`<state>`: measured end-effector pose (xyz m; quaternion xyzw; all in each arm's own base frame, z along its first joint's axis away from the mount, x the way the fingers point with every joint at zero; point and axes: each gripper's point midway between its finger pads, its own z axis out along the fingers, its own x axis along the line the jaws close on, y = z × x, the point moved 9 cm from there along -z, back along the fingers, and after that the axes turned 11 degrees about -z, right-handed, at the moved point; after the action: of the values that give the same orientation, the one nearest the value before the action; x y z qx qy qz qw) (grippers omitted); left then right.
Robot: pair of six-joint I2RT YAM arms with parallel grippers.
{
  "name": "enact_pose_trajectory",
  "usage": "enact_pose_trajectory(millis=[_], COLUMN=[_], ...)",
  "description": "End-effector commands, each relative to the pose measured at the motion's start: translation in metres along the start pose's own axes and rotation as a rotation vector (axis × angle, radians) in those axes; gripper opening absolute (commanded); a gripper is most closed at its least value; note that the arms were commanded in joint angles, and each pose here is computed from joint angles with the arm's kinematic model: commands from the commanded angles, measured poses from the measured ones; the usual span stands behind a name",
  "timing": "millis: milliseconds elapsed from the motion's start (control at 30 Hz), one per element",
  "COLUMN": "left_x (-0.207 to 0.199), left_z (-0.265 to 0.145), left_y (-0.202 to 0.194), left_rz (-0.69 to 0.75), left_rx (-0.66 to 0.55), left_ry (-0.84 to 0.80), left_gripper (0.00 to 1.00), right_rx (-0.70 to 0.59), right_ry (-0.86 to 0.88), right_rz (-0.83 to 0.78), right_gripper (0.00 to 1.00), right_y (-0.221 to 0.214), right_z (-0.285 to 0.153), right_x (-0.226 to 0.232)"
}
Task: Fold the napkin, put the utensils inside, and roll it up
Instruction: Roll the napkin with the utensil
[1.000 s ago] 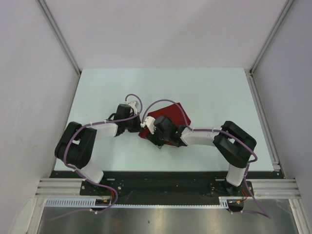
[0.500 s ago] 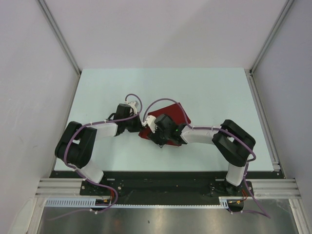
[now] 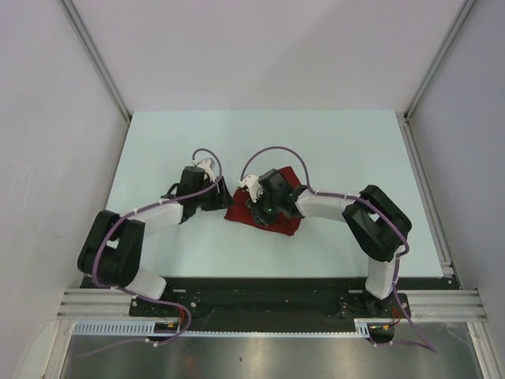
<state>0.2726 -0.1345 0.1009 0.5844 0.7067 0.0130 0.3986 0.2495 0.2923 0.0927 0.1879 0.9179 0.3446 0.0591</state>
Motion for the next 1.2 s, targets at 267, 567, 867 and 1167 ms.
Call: enact_pose_trajectory(millis=[267, 567, 867, 1167], left_x=[0.006, 0.009, 0.011, 0.013], left_z=[-0.035, -0.012, -0.008, -0.01], left_y=[-0.017, -0.023, -0.03, -0.038], left_rz=[-0.015, -0.032, -0.006, 0.004], left_rx=[-0.121, -0.073, -0.058, -0.049], left_ry=[-0.08, -0.136, -0.185, -0.214], left_gripper=[0.81, 0.78, 0.68, 0.76], right_rx=[0.173, 0.171, 0.149, 0.174], right_ry=[0.476, 0.489, 0.484, 0.471], right_rz=[0.253, 0.275, 0.321, 0.35], right_gripper=[0.21, 0.21, 0.23, 0.23], right_y=[-0.055, -0.059, -0.061, -0.069], right_z=[0.005, 0.009, 0.01, 0.013], right_x=[0.041, 0.035, 0.021, 0.009])
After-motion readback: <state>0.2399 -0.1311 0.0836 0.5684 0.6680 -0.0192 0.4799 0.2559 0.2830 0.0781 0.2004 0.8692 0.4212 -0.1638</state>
